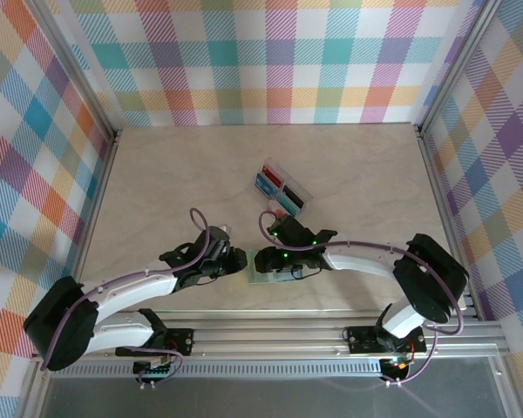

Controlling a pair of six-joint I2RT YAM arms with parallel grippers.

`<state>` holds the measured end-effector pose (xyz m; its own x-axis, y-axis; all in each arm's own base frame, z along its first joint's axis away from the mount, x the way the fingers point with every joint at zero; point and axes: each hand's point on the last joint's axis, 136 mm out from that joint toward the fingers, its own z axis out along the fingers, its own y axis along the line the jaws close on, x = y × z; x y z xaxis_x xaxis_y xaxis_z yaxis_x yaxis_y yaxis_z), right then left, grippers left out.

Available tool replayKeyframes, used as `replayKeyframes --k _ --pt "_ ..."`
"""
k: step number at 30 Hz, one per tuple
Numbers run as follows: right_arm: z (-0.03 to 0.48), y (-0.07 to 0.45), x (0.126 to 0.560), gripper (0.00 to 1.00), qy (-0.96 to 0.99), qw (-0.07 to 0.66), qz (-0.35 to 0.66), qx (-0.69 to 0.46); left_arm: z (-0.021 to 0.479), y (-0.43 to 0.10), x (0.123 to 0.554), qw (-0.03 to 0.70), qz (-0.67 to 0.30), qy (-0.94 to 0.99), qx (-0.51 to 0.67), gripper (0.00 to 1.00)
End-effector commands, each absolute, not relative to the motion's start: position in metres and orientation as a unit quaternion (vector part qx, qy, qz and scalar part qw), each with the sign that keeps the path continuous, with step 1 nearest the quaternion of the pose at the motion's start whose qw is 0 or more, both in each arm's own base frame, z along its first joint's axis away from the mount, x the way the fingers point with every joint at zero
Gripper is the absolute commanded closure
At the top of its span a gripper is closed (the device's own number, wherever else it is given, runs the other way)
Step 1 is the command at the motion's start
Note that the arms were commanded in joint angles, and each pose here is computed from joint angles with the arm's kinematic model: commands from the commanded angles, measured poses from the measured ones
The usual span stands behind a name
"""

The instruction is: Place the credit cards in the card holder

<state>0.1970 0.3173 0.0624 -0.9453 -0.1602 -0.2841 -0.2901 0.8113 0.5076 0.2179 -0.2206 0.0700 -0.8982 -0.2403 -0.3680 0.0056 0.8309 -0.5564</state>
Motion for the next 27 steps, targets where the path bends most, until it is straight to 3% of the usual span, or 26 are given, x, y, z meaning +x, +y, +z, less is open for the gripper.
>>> replayKeyframes --k 1,8,19,27 --pt "0.088 0.315 0.208 0.43 0.938 0.144 0.285 -0.133 0.072 -0.212 0.215 0.208 -0.277 0.936 -0.061 0.72" --pt "0.101 0.291 0.222 0.45 0.941 0.169 0.277 -0.101 0.095 -0.213 0.221 0.215 -0.309 0.924 -0.062 0.69" --pt "0.167 0.24 0.303 0.48 0.931 0.271 0.241 -0.031 0.129 -0.258 0.278 0.211 -0.39 0.894 -0.064 0.7" --pt "0.191 0.21 0.356 0.39 0.916 0.289 0.278 0.008 0.129 -0.274 0.343 0.196 -0.398 0.892 -0.087 0.71"
